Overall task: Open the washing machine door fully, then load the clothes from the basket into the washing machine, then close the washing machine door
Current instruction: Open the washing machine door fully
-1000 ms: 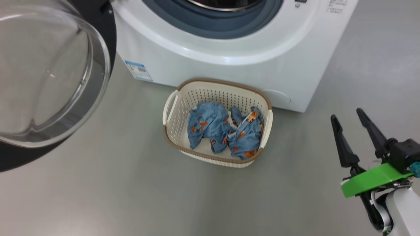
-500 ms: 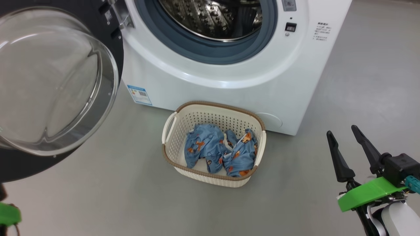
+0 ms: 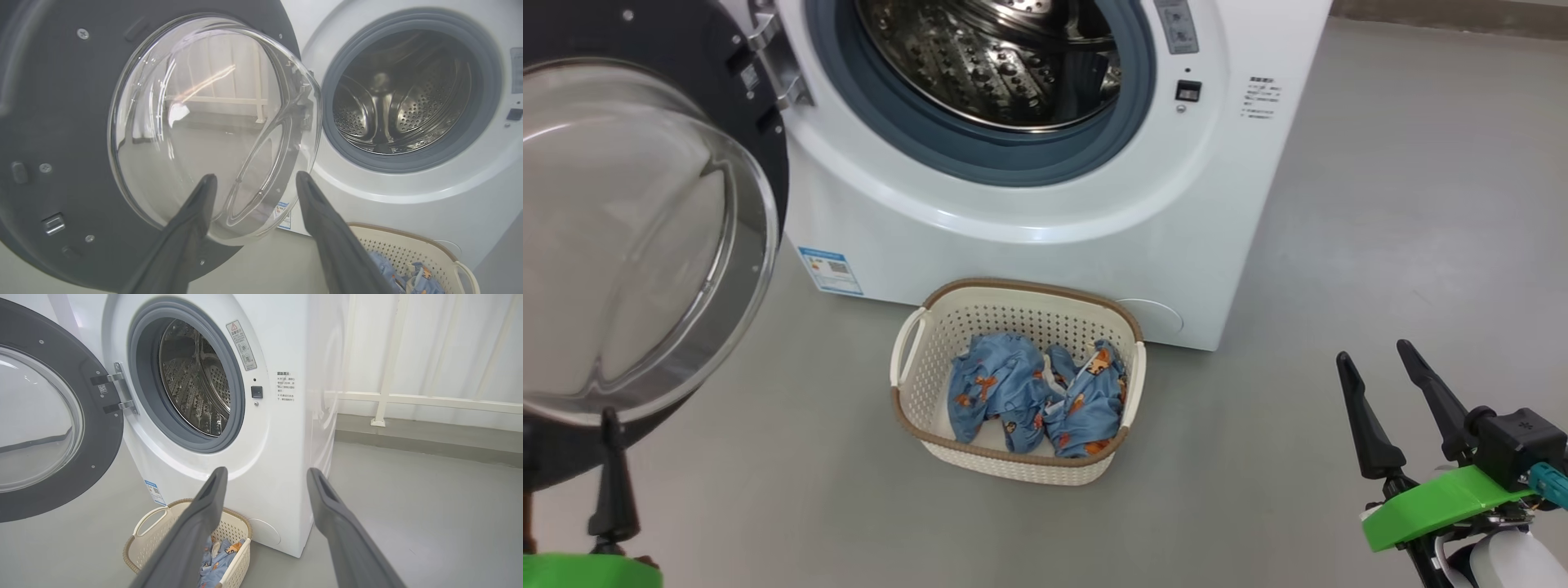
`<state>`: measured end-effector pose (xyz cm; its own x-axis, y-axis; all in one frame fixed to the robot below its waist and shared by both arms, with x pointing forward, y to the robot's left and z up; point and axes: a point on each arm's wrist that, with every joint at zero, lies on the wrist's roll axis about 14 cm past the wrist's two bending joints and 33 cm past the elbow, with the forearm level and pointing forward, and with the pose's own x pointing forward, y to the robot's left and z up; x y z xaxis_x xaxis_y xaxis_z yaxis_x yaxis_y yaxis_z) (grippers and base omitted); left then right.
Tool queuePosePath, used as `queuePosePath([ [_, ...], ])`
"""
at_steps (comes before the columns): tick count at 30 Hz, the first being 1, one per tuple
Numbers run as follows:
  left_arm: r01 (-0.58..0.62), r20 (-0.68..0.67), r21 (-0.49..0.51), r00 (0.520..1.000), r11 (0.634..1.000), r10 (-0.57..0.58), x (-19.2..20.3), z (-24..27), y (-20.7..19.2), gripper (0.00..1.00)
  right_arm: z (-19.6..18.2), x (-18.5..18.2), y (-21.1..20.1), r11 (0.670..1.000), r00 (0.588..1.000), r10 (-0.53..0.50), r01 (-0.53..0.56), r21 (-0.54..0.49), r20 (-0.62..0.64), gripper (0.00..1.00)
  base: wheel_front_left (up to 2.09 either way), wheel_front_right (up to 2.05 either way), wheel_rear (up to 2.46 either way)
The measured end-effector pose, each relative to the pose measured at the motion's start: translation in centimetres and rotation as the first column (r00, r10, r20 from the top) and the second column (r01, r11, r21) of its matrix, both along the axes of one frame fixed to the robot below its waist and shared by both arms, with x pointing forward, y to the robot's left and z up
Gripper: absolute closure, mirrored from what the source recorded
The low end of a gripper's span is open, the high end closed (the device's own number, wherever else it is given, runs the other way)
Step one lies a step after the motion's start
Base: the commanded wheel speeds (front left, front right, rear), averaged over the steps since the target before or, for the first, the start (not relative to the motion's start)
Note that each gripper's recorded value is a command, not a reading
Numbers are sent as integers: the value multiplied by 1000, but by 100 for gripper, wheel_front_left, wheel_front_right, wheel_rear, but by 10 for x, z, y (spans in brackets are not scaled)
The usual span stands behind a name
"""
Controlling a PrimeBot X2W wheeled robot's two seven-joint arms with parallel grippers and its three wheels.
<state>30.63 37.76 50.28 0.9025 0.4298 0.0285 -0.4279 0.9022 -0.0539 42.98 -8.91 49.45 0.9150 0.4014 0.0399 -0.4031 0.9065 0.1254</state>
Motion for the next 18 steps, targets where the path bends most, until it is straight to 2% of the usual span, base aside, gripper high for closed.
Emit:
queuePosePath([
  [8,128,8,7,992,992,-128,25,-1,-43,0,2,-5,-23,998,998,-69,69,6,1,0,0,0,0],
  [18,279,33,14,960,960,-280,61,5,-92,0,3,-15,-58,987,987,-163,163,3,2,0,0,0,0],
])
